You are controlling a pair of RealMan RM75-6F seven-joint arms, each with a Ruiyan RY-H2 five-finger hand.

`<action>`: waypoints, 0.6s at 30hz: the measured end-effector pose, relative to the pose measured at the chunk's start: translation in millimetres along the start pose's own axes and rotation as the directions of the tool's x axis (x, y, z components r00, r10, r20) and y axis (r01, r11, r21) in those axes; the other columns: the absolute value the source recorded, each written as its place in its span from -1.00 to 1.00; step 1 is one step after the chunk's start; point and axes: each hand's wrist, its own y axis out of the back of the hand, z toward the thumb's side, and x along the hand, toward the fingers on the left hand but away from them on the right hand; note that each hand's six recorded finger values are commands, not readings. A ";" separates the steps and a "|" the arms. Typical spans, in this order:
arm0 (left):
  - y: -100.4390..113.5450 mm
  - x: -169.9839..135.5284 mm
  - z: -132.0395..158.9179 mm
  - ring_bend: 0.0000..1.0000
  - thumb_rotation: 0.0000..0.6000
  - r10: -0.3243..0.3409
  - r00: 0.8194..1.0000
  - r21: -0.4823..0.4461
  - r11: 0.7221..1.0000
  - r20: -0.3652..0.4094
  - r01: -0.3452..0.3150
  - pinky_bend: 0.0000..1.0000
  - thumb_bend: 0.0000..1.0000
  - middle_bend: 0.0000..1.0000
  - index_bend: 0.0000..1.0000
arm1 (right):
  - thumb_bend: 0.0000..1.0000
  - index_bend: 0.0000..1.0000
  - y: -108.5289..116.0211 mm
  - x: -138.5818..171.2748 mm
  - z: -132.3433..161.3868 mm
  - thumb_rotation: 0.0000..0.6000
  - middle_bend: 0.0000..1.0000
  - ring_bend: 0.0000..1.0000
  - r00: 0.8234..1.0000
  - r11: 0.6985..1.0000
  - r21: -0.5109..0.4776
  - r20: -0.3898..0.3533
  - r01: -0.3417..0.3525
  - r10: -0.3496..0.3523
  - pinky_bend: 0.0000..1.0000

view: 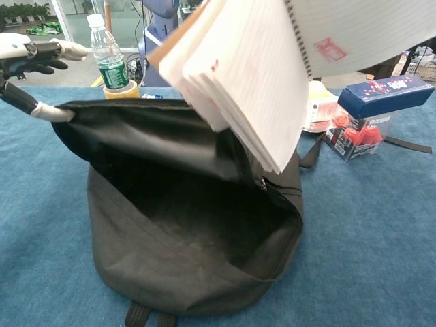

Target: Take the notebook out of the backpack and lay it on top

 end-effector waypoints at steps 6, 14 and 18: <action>-18.9 -4.3 4.1 -1.00 1.00 -0.046 0.999 0.006 0.999 0.006 0.046 -1.00 -0.73 -1.00 -1.00 | -0.01 0.95 -26.8 2.3 14.1 1.00 0.27 0.20 0.997 0.998 0.009 -0.042 -0.068 0.069 0.23; -46.6 3.0 14.0 -1.00 1.00 -0.103 0.994 -0.001 0.995 0.025 0.103 -1.00 -0.73 -1.00 -1.00 | -0.01 0.95 -55.9 2.9 27.4 1.00 0.27 0.20 0.989 0.992 0.039 -0.083 -0.119 0.122 0.23; -53.5 7.9 16.3 -1.00 1.00 -0.112 0.993 0.000 0.994 0.025 0.112 -1.00 -0.73 -1.00 -1.00 | -0.01 0.95 -68.9 6.4 35.0 1.00 0.27 0.20 0.984 0.989 0.053 -0.103 -0.139 0.144 0.23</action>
